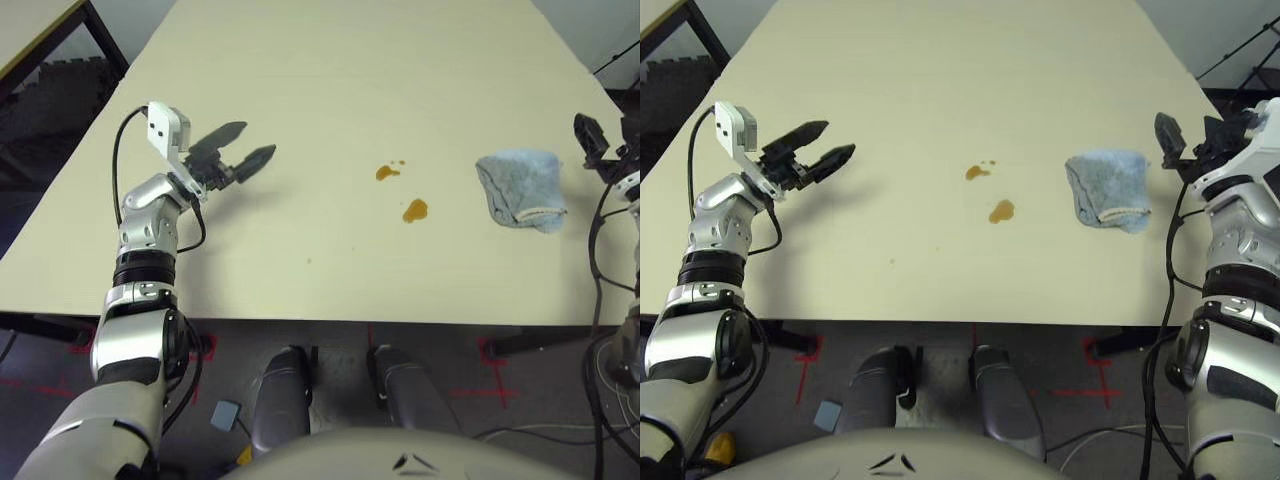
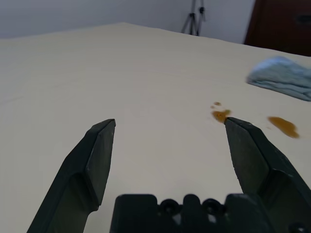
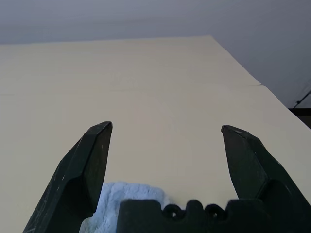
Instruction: Wipe the water off the table with a rag.
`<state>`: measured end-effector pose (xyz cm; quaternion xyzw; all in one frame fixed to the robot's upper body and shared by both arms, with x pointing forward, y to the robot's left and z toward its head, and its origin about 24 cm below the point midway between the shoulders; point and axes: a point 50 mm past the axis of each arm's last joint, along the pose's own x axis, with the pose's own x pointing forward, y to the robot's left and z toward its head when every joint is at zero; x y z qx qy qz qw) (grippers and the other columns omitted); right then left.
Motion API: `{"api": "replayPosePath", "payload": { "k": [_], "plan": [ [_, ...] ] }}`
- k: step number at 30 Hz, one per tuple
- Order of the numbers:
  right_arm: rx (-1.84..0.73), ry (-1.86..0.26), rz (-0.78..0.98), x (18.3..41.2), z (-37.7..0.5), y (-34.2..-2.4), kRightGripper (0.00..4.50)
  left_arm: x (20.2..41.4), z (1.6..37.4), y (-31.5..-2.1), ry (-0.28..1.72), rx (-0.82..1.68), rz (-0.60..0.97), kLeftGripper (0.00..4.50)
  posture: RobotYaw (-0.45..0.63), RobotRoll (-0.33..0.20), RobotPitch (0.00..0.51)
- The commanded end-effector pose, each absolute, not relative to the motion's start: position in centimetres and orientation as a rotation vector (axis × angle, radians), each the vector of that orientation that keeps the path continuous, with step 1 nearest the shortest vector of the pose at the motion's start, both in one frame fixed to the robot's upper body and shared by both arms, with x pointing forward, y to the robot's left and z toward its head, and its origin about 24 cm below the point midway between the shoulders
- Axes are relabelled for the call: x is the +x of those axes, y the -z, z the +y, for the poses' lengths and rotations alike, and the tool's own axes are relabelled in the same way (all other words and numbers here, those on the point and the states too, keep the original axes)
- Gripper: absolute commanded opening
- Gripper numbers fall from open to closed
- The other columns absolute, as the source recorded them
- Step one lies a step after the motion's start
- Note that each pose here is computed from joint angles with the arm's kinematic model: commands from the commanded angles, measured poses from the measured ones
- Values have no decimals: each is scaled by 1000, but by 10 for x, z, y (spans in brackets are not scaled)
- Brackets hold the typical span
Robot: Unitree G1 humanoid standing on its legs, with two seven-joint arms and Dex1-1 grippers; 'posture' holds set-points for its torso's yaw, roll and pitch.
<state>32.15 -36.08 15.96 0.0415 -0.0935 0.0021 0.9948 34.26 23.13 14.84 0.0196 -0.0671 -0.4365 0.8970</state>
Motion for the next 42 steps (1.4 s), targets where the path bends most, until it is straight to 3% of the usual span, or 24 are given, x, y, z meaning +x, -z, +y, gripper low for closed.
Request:
{"api": "replayPosePath", "payload": {
  "k": [1, 11, 17, 26, 42],
  "plan": [
    [84, 3, -167, 322, -363, -161, 4477, 336, 227, -145, 979, 45, -98, 4500, -198, 0, 139],
    [172, -26, -104, 318, -368, -172, 4477, 332, 220, -131, 1065, 101, 8, 4500, -212, 0, 138],
    [269, -98, 44, 310, -366, -176, 4477, 334, 217, -129, 1078, 125, 9, 4500, -244, 0, 140],
    [178, -105, 274, 307, -361, -158, 4477, 338, 214, -128, 1076, 135, 0, 4500, -253, 0, 140],
    [156, -147, 407, 328, -336, -120, 4477, 340, 215, -133, 1046, 110, -30, 4500, -230, 0, 130]
  ]
}}
